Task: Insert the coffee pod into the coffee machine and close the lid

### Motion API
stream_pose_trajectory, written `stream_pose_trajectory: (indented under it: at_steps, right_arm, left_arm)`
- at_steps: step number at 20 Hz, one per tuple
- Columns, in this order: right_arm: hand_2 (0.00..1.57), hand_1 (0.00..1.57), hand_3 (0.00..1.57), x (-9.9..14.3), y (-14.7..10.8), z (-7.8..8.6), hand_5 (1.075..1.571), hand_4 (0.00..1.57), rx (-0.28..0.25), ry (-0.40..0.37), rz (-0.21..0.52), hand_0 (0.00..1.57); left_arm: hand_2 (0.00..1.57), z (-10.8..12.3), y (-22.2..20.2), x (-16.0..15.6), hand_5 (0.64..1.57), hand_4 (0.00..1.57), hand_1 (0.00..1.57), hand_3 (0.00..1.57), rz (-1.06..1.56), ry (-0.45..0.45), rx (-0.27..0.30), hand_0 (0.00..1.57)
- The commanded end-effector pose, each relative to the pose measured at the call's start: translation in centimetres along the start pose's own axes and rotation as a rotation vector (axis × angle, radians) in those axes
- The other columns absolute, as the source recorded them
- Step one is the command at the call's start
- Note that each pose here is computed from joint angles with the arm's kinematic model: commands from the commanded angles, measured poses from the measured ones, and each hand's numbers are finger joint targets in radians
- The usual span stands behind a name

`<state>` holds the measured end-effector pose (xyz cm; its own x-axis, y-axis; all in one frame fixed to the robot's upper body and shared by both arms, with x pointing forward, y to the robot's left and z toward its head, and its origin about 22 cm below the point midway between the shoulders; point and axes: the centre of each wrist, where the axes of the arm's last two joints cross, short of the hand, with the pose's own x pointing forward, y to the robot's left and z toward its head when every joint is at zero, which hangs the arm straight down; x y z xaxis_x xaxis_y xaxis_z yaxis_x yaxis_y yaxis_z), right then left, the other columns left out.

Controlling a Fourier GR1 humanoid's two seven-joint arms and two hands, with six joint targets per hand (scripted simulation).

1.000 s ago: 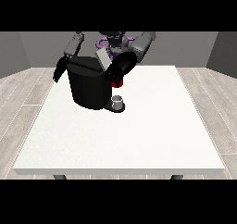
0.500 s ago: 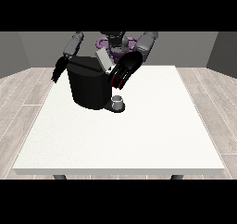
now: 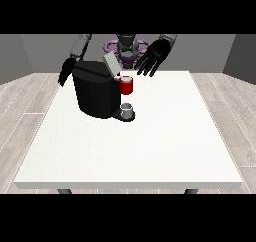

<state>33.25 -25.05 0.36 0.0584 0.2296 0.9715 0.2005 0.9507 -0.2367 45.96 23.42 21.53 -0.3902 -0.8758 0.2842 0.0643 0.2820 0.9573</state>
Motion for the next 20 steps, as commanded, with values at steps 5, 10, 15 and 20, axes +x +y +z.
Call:
stream_pose_trajectory:
  at_steps: [5,10,15,20]
  right_arm:
    - [0.00,0.00,0.00,-5.8,-2.1,3.2,1.571,0.00,-0.055,0.175,0.005,0.00]
    - [0.00,0.00,0.00,-9.4,-3.7,6.3,1.571,0.00,-0.104,0.272,0.013,0.00]
    - [0.00,0.00,0.00,-10.2,-2.9,8.0,1.571,0.00,-0.071,0.315,0.044,0.00]
    - [0.00,0.00,0.00,-5.6,-0.8,5.9,1.571,0.00,0.040,0.118,-0.073,0.00]
  left_arm:
    - [0.00,0.9,-10.0,0.0,1.571,0.37,0.00,0.00,0.620,-0.080,0.035,0.00]
    - [0.00,5.2,-20.7,-1.1,1.571,0.07,0.00,0.00,1.068,0.033,0.036,0.00]
    - [0.00,10.1,-26.9,-1.9,1.571,0.39,0.00,0.00,1.143,0.190,-0.060,0.00]
    - [0.00,13.1,-27.6,-4.3,1.571,0.39,0.00,0.00,1.143,0.259,-0.043,0.00]
